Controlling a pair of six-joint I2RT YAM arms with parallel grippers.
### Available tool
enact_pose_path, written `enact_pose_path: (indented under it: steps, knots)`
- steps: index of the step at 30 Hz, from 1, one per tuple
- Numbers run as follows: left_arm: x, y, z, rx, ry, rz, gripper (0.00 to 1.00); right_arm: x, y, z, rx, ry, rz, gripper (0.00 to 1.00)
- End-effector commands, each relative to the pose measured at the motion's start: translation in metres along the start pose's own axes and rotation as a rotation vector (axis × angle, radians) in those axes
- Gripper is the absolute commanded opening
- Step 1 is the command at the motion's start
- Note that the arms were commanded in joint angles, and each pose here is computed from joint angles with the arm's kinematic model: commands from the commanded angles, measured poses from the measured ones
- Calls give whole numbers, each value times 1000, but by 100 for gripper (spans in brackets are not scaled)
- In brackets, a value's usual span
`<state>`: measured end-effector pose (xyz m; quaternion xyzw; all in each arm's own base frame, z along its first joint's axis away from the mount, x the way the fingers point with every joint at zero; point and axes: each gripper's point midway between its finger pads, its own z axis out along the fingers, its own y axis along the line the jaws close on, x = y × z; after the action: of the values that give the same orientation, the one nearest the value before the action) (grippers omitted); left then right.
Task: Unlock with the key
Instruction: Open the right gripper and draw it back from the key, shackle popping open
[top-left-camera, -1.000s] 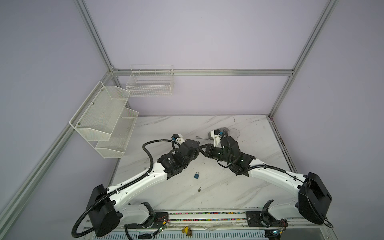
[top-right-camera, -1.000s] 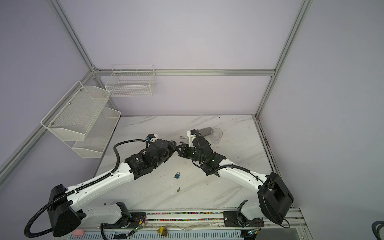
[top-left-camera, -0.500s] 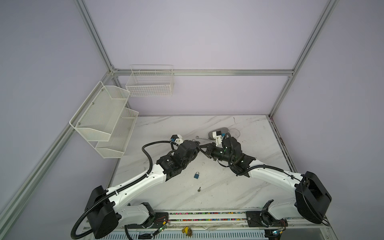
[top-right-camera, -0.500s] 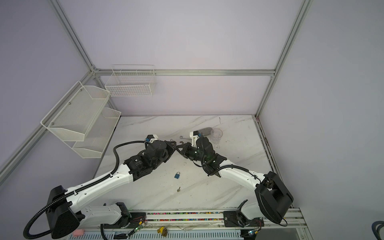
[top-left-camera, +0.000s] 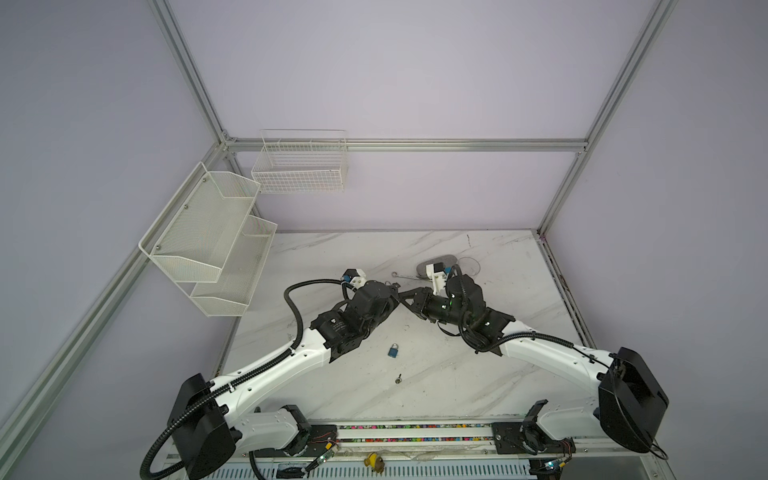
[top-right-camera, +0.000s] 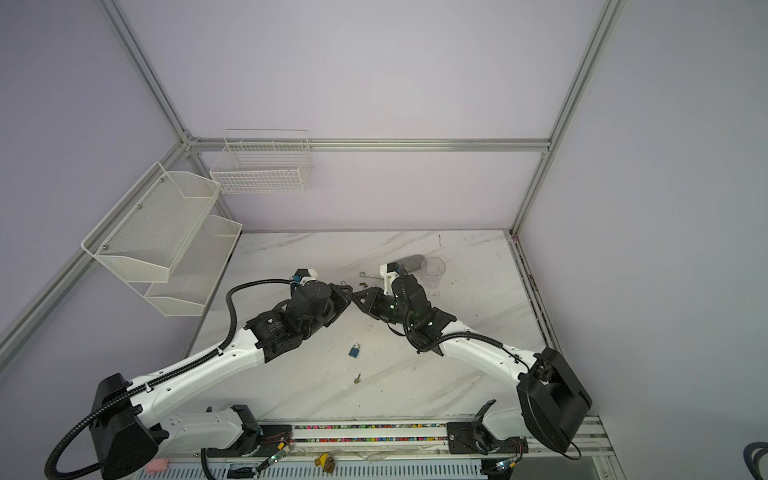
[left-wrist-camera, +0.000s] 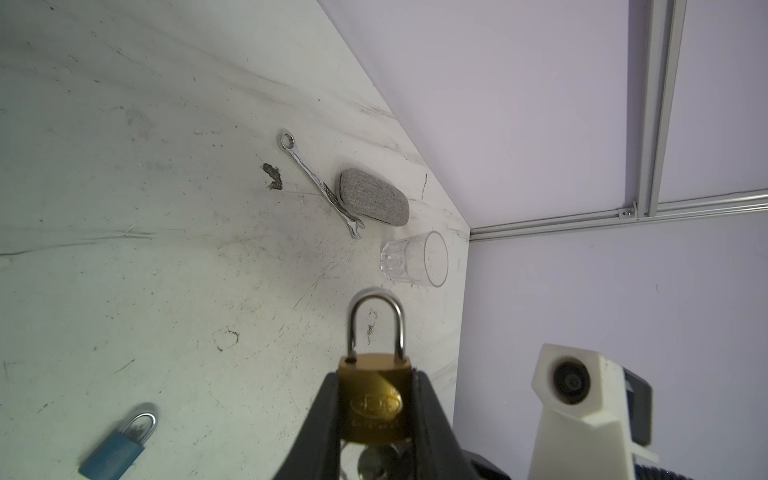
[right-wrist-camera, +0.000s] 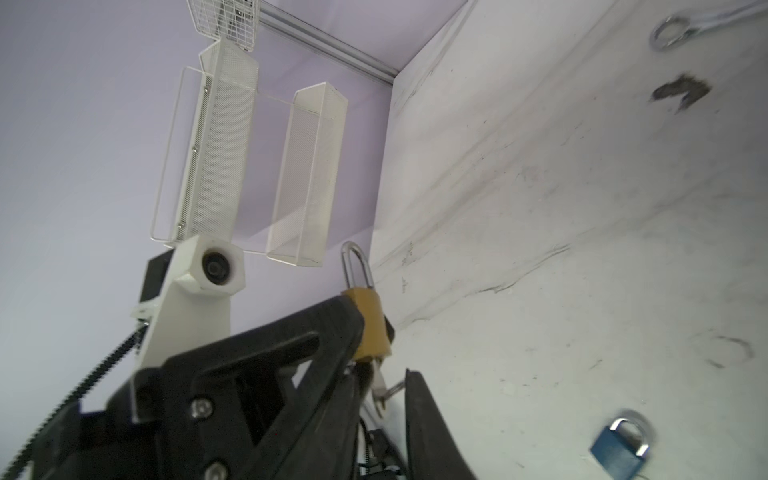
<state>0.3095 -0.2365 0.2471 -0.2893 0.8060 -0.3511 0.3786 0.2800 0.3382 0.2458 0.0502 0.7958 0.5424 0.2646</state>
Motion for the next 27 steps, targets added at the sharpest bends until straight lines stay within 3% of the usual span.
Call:
enact_pose_path:
  steps: [1, 11, 19, 27]
  knots:
    - [-31, -28, -28, 66, -83, 109, 0, -13, 20, -19, 12, -46, -128, 33]
    - [-43, -30, -66, 156, -154, 531, 0, -9, 43, -69, -13, -63, -290, 53]
    - [-39, -20, -95, 336, -298, 848, 0, -8, 58, -81, 14, -13, -387, 57]
    - [-8, -11, -96, 465, -292, 1117, 0, -19, 72, -81, 65, 2, -499, 60]
